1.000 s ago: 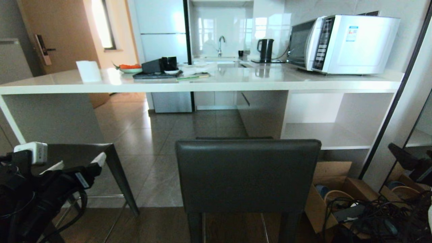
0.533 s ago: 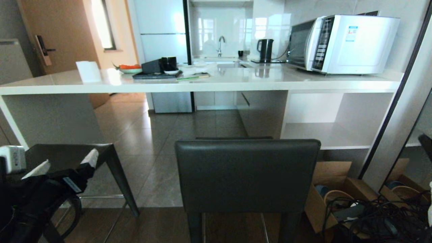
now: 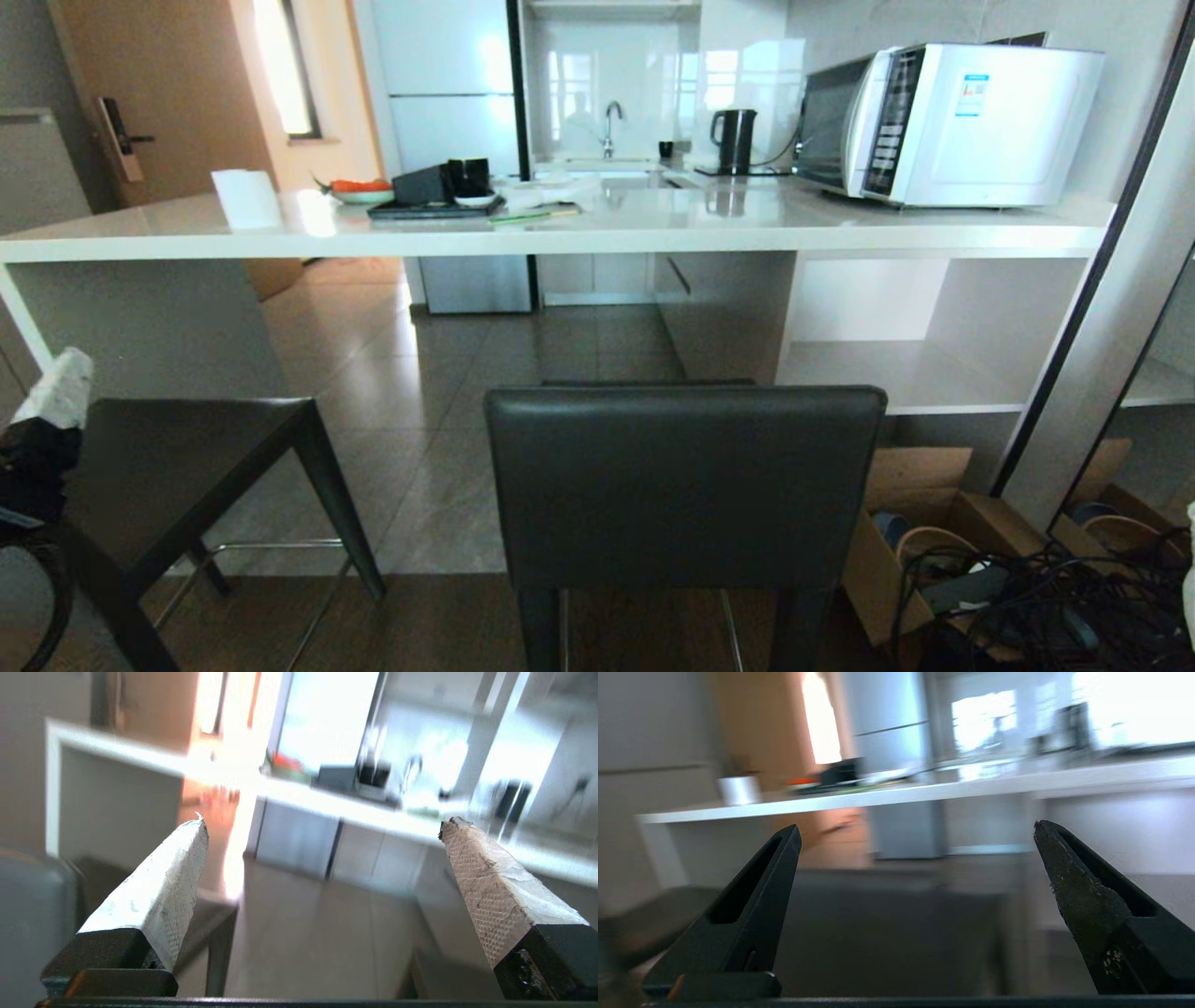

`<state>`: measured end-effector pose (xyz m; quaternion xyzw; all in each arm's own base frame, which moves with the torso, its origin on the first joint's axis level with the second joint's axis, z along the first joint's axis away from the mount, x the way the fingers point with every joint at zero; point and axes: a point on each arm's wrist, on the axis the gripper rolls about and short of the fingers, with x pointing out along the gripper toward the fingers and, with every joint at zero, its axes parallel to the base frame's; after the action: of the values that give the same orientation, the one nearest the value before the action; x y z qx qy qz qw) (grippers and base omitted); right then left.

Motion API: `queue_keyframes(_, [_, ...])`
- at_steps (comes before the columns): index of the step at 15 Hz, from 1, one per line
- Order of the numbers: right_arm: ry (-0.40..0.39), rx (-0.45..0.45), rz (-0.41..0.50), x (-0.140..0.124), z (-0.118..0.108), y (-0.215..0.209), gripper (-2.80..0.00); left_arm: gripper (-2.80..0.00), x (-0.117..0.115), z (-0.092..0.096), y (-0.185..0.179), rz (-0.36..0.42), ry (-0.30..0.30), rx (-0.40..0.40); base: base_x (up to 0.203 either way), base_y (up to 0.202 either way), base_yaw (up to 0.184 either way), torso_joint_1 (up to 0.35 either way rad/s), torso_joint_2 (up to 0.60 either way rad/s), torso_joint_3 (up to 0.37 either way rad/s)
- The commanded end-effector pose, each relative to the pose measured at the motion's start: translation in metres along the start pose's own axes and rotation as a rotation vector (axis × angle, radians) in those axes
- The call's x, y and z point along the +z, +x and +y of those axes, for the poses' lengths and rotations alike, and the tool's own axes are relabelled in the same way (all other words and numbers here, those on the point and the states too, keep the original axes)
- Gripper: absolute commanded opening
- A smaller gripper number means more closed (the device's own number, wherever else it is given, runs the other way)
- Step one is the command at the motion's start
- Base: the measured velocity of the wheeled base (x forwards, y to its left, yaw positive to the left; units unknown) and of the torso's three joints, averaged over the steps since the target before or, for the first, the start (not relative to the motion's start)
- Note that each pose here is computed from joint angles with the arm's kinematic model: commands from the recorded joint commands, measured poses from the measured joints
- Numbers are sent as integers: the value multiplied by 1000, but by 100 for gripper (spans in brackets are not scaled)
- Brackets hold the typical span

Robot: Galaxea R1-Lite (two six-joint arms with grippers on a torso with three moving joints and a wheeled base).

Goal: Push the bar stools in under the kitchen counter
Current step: Push the gray chair back under the dining table

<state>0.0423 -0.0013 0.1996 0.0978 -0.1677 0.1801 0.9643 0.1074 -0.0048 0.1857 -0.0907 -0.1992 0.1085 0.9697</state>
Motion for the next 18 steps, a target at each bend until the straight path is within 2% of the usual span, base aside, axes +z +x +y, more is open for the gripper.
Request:
queue_keyframes(1, [46,45,6,7,27,-27,0,0,17,5,-13,-100,-10,-10,0,0,0,0,0,0])
queue_keyframes(2, [75,101,25,13,36,-34,0,0,21,6,-19,-116,6,-55,0,0,0,0,0,0])
queue_keyframes(4, [103,306,59,23,48,-45,0,0,28,8,-34,-118,53,-141,0,0,0,0,0,0])
queue_keyframes(5, [99,415,75,28,53,-51,0,0,32,10,-42,-98,71,-162,0,0,0,0,0,0])
queue_keyframes(6, [85,476,85,33,57,-53,0,0,36,12,-51,-60,86,-175,0,0,0,0,0,0])
queue_keyframes(8, [81,504,72,41,61,-54,0,0,44,19,-73,86,110,-195,0,0,0,0,0,0])
queue_keyframes(9, [131,524,81,47,64,-55,0,0,54,21,-83,140,107,-203,0,0,0,0,0,0])
queue_keyframes(11, [208,582,85,64,69,-59,0,0,75,22,-94,143,92,-188,0,0,0,0,0,0])
queue_keyframes(13, [187,632,97,68,73,-61,0,0,75,21,-98,138,124,-97,0,0,0,0,0,0])
queue_keyframes(14, [171,652,93,74,76,-63,0,0,74,20,-102,134,139,-100,0,0,0,0,0,0])
queue_keyframes(16, [152,682,96,81,79,-65,0,0,76,16,-111,126,127,-290,0,0,0,0,0,0])
queue_keyframes(18, [188,752,86,97,83,-72,0,0,88,14,-108,121,75,-349,0,0,0,0,0,0])
